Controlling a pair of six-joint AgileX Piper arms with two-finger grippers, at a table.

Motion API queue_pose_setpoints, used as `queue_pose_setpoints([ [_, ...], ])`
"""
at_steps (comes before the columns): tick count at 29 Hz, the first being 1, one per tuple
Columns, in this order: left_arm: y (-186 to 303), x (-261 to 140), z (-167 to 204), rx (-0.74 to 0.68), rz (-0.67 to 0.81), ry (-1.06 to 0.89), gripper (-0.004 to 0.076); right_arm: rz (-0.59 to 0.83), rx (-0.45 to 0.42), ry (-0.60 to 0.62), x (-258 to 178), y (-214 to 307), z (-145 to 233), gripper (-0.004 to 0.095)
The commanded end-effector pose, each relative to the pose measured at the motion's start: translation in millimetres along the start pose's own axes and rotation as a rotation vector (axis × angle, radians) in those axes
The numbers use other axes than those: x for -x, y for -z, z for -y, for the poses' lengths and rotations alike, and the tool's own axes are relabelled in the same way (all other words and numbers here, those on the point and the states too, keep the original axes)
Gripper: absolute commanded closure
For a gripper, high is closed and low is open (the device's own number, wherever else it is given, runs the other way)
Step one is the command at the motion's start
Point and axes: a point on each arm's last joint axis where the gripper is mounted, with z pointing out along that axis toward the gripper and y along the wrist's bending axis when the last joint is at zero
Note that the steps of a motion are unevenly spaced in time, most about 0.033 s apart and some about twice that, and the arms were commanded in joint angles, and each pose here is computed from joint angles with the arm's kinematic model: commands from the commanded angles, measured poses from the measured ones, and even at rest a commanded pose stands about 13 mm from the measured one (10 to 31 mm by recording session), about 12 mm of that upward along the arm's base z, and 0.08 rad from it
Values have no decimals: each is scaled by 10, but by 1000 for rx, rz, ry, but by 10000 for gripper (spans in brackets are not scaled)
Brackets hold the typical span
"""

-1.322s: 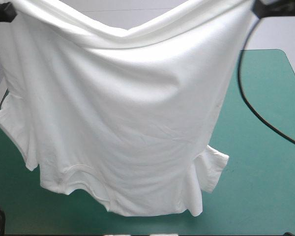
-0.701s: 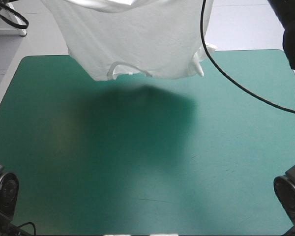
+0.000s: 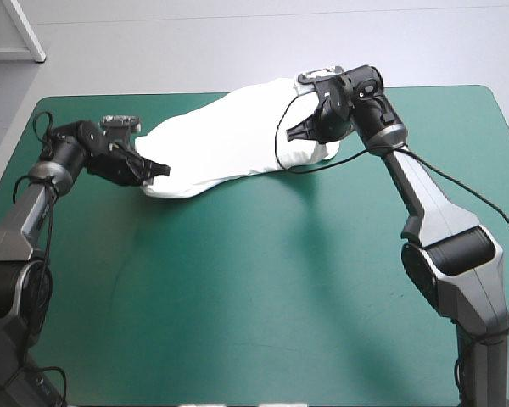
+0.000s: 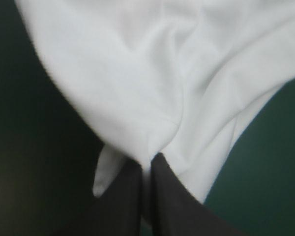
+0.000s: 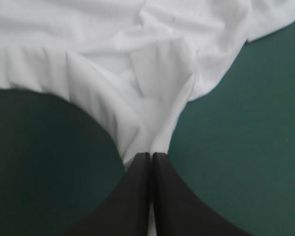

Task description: Fold the cloth

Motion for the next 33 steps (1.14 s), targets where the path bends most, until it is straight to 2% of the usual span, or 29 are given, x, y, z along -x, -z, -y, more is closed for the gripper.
queue_pose_setpoints([
  [1, 349, -413, 132, -4, 71, 14, 734, 27, -1, 46, -230, 632, -84, 925],
  [6, 518, -983, 223, -12, 16, 19, 734, -60, -9, 95, -759, 907, -169, 926],
  [9, 674, -1258, 292, -24, -14, 8, 734, -156, 10, 56, -1185, 938, -135, 926],
  [16, 1071, -1592, 441, -60, -60, -31, 734, -307, -18, 17, -2134, 1013, 11, 926],
  [21, 1148, -1836, 515, -127, -252, -26, 734, -317, 12, -28, -2656, 1174, 72, 925],
  [25, 1092, -2075, 531, -137, -274, 3, 734, -337, 67, -57, -3000, 1222, 71, 925],
  [33, 881, -2511, 497, -121, -358, 35, 734, -376, 80, -69, -3293, 1171, 86, 926],
])
